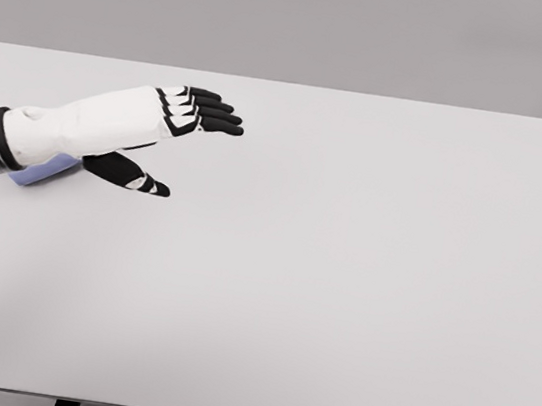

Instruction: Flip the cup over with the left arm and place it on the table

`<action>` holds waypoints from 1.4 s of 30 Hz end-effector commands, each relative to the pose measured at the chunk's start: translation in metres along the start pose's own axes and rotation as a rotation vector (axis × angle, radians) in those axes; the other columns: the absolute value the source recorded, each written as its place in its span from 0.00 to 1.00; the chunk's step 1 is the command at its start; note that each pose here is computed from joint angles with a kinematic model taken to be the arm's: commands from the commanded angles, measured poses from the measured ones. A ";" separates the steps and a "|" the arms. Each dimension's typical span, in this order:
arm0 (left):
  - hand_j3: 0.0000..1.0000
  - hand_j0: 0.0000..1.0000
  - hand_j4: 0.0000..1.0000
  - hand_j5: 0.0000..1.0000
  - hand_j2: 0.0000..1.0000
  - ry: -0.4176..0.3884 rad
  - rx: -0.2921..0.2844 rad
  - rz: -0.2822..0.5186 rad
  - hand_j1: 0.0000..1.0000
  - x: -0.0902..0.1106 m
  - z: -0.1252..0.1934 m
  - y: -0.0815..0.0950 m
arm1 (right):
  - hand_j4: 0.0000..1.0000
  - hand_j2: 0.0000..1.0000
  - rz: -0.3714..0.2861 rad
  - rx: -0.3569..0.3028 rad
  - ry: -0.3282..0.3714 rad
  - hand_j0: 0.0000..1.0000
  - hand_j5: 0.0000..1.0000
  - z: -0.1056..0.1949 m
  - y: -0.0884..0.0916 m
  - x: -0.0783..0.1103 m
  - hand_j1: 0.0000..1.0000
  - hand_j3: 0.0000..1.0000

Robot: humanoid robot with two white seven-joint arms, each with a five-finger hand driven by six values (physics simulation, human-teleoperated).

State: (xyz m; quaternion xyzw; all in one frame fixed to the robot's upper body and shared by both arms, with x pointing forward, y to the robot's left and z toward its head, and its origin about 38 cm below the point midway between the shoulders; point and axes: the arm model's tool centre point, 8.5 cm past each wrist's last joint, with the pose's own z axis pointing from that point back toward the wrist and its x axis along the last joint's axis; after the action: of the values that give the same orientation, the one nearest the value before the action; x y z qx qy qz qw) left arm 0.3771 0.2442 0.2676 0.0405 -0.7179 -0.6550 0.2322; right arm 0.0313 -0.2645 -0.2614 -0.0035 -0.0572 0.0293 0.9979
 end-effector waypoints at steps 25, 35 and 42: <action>1.00 1.00 1.00 1.00 1.00 0.811 0.229 0.680 1.00 -0.082 0.079 0.037 | 1.00 1.00 -0.002 0.000 0.002 1.00 1.00 0.000 0.000 -0.001 1.00 1.00; 1.00 1.00 1.00 1.00 1.00 1.020 0.266 0.599 1.00 -0.082 0.136 -0.003 | 1.00 1.00 -0.002 0.000 0.002 1.00 1.00 0.000 0.000 -0.001 1.00 1.00; 1.00 1.00 1.00 1.00 1.00 1.085 0.172 0.671 1.00 -0.085 0.127 -0.026 | 1.00 1.00 -0.002 0.000 0.002 1.00 1.00 0.000 0.000 -0.001 1.00 1.00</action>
State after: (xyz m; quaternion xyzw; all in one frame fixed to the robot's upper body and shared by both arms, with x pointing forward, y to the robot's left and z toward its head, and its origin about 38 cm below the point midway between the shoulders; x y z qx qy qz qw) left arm 0.3974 0.3922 0.2216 0.1605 -0.5338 -0.3745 0.7410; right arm 0.0300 -0.2645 -0.2615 -0.0034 -0.0559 0.0287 0.9980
